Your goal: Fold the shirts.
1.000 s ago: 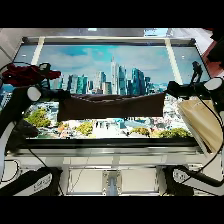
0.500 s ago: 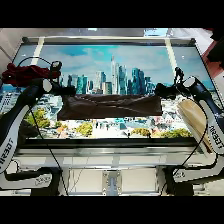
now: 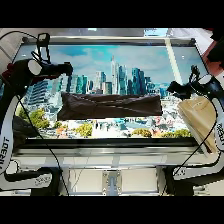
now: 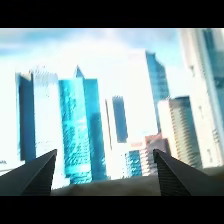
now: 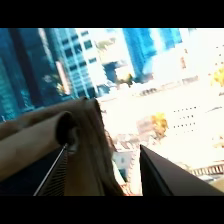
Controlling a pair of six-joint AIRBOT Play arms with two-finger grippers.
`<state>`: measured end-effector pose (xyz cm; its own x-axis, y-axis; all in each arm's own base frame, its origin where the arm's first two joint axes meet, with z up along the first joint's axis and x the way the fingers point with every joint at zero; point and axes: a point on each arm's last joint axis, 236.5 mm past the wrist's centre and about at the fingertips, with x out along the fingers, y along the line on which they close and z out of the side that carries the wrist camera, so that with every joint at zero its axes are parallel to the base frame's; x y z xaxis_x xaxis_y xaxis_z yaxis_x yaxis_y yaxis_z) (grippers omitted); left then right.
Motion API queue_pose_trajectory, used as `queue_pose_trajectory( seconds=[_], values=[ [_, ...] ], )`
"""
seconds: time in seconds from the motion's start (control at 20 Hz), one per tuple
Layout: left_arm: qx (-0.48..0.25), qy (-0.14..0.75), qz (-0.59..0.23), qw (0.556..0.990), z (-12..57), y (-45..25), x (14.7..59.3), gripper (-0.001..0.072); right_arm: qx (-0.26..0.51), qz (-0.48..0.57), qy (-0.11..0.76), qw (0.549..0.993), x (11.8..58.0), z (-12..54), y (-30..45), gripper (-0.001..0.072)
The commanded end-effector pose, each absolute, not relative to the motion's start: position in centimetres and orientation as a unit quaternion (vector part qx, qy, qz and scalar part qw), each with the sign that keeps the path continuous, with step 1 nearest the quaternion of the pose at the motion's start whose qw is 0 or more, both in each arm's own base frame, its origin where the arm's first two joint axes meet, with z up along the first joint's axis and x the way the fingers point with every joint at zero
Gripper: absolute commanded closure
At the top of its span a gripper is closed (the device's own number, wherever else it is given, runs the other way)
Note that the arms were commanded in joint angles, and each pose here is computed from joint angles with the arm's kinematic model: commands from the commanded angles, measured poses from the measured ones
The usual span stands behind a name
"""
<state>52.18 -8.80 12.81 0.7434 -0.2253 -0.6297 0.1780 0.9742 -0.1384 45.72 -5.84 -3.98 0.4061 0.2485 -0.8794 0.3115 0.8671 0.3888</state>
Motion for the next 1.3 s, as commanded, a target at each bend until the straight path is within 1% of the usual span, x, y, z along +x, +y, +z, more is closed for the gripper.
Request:
queue_pose_trajectory(
  seconds=[0.0,0.1,0.35,0.6,0.75,0.8,0.85,0.9,0.95,1.0,1.05,1.1,1.15,1.2,1.25],
  values=[
    [-0.073,0.299,-0.120,0.944,16.0,-9.8,53.2,0.0007,0.285,0.022,0.590,0.755,43.4,-7.3,-5.2,0.0185],
    [-0.074,0.300,-0.120,0.944,16.0,-9.9,53.2,0.0007,0.305,0.047,0.592,0.745,43.7,-8.5,-4.1,0.0185],
    [-0.096,0.301,-0.130,0.940,16.2,-10.6,53.0,0.0007,0.354,0.103,0.568,0.736,45.4,-9.4,-1.2,0.0184],
    [-0.113,0.301,-0.138,0.937,16.4,-11.2,52.9,0.0007,0.358,0.117,0.585,0.719,44.9,-10.6,0.4,0.0187],
    [-0.116,0.301,-0.139,0.936,16.4,-11.3,52.9,0.0007,0.364,0.159,0.595,0.699,44.0,-9.9,2.4,0.0198],
    [-0.116,0.301,-0.139,0.936,16.4,-11.3,52.9,0.0007,0.364,0.169,0.600,0.692,43.6,-9.7,3.0,0.0231],
    [-0.118,0.301,-0.140,0.936,16.4,-11.4,52.9,0.0007,0.362,0.177,0.605,0.686,43.3,-9.6,3.5,0.0308],
    [-0.120,0.303,-0.141,0.935,16.4,-11.5,52.8,0.0007,0.362,0.182,0.607,0.684,43.2,-9.5,3.9,0.0420],
    [-0.127,0.306,-0.145,0.932,16.3,-11.7,52.7,0.0007,0.365,0.188,0.604,0.683,43.3,-9.2,4.3,0.0578],
    [-0.132,0.312,-0.149,0.929,16.1,-12.0,52.5,0.0008,0.366,0.205,0.596,0.685,43.5,-8.6,4.8,0.0679],
    [-0.136,0.321,-0.155,0.924,15.9,-12.5,52.1,0.0048,0.372,0.232,0.582,0.684,43.8,-7.4,5.5,0.0680],
    [-0.139,0.331,-0.162,0.919,15.5,-13.1,51.7,0.0285,0.383,0.254,0.569,0.682,44.2,-6.0,6.2,0.0681],
    [-0.135,0.342,-0.169,0.915,15.0,-13.8,51.3,0.0630,0.389,0.270,0.558,0.681,44.7,-4.6,6.6,0.0681],
    [-0.129,0.352,-0.178,0.910,14.4,-14.8,51.0,0.0694,0.384,0.284,0.550,0.685,45.1,-3.1,6.7,0.0682],
    [-0.125,0.361,-0.188,0.905,13.7,-15.9,50.7,0.0694,0.377,0.291,0.542,0.692,45.5,-1.6,6.7,0.0682]
  ],
)
